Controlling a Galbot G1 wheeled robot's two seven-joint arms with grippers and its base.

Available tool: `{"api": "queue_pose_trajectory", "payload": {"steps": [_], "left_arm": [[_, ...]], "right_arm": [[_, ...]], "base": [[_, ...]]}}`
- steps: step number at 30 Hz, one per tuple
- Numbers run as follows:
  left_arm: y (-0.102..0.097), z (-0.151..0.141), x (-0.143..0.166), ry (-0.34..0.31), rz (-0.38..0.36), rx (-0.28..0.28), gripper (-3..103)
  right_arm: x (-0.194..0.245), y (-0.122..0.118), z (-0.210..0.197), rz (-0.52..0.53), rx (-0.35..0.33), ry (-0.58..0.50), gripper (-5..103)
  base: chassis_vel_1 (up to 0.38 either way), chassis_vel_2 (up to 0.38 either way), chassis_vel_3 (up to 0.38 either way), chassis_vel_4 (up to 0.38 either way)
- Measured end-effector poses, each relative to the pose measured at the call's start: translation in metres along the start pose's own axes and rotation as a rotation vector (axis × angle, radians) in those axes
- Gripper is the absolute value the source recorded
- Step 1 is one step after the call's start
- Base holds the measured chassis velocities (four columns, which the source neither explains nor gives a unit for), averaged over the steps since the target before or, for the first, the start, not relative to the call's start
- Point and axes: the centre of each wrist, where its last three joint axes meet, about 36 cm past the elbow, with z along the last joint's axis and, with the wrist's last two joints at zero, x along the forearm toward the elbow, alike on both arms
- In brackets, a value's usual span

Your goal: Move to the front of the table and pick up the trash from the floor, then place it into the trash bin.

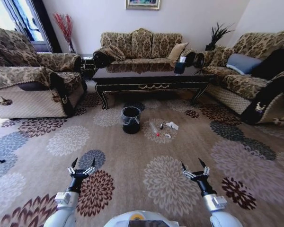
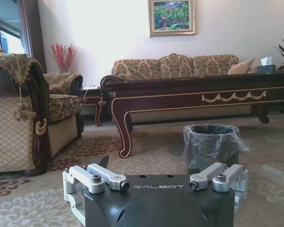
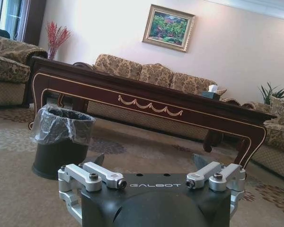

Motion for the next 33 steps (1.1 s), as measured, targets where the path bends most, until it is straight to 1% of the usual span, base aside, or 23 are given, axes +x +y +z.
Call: {"api": "queue_pose_trajectory", "payload": {"steps": [25, 33], "left_arm": [[0.0020, -0.0003, -0.0037, -0.005, -0.010, 0.001, 100], [0.0050, -0.0048, -0.0088, -0.011, -0.012, -0.013, 100]], "right_arm": [[0.0019, 0.0039, -0.0008, 0.000, 0.005, 0.003, 100], [0.0008, 0.0046, -0.0009, 0.001, 0.004, 0.002, 100]], "base": [[-0.234, 0.240, 0.240, -0.242], [-0.226, 0.233, 0.216, -0.231]]}}
